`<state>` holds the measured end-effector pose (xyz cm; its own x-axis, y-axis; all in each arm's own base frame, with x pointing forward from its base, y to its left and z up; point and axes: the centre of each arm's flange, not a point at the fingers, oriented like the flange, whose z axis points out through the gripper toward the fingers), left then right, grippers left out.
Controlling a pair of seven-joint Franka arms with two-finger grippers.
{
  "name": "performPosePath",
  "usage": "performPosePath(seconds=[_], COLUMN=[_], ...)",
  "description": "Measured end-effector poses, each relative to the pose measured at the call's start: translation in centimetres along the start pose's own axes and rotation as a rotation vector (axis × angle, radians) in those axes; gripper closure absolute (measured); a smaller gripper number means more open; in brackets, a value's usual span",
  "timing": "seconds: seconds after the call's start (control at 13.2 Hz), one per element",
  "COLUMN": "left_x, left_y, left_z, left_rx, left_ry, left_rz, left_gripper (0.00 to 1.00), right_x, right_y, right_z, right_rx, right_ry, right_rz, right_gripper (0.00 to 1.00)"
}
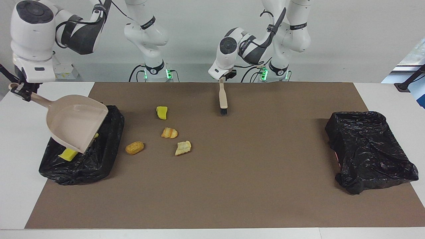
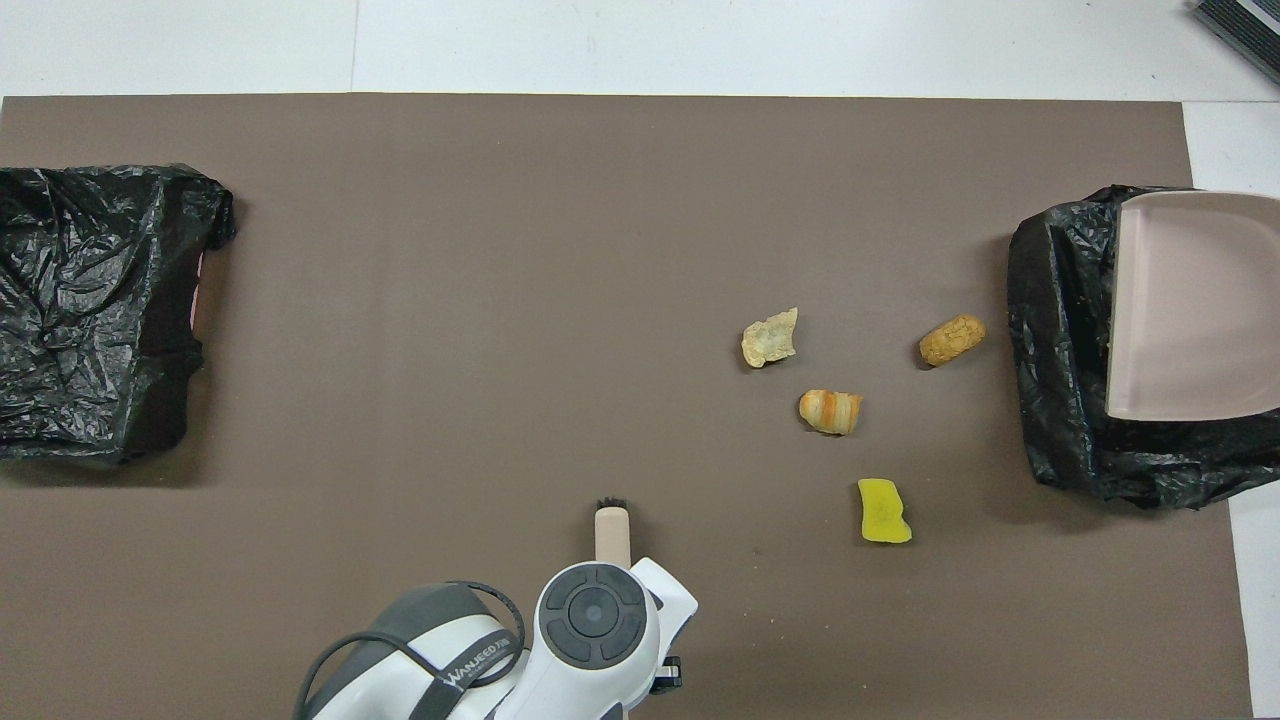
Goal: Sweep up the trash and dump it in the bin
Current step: 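Bring the empty dustpan back to the table center with the right gripper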
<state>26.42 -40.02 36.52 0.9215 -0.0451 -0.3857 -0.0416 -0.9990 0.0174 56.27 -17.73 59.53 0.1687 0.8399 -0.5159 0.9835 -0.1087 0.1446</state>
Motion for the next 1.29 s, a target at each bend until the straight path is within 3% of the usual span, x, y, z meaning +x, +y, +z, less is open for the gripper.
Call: performPosePath(seconds=[0.08, 0.15, 0.38, 0.53, 0.83, 1.06, 1.29], left_x=[0.5, 1.2, 4.7, 8.1, 12.7, 13.6, 13.0], left_y=[-0.3, -0.6, -2.3, -4.1, -10.1, -15.2, -19.5], left_z=[-0.6, -1.4, -5.5, -9.6, -17.9, -24.5, -29.6], left_rx=[0.006, 0.013, 0.035, 0.016, -0.035, -0.048, -0.022], left_ry=[0.018, 0.038, 0.108, 0.166, 0.280, 0.299, 0.315], left_rz=[0.014, 0.027, 0.071, 0.092, 0.087, 0.113, 0.128], left_gripper=[0.49, 0.37, 0.25, 0.03, 0.00, 0.00, 0.00], right_x=[0.4, 0.9, 4.7, 8.3, 16.4, 23.3, 30.2], right_y=[-0.1, -0.2, -0.7, -1.7, -3.3, -4.8, -6.0], right_z=[0.1, 0.1, -1.0, -2.1, -4.1, -6.7, -7.2], right_rx=[0.004, 0.008, 0.020, 0.088, 0.216, 0.310, 0.477], right_ry=[0.037, 0.072, 0.132, 0.177, 0.257, 0.281, 0.289], right_rz=[0.012, 0.030, 0.137, 0.252, 0.555, 0.787, 1.018], right_gripper=[0.69, 0.69, 0.69, 0.69, 0.69, 0.69, 0.69])
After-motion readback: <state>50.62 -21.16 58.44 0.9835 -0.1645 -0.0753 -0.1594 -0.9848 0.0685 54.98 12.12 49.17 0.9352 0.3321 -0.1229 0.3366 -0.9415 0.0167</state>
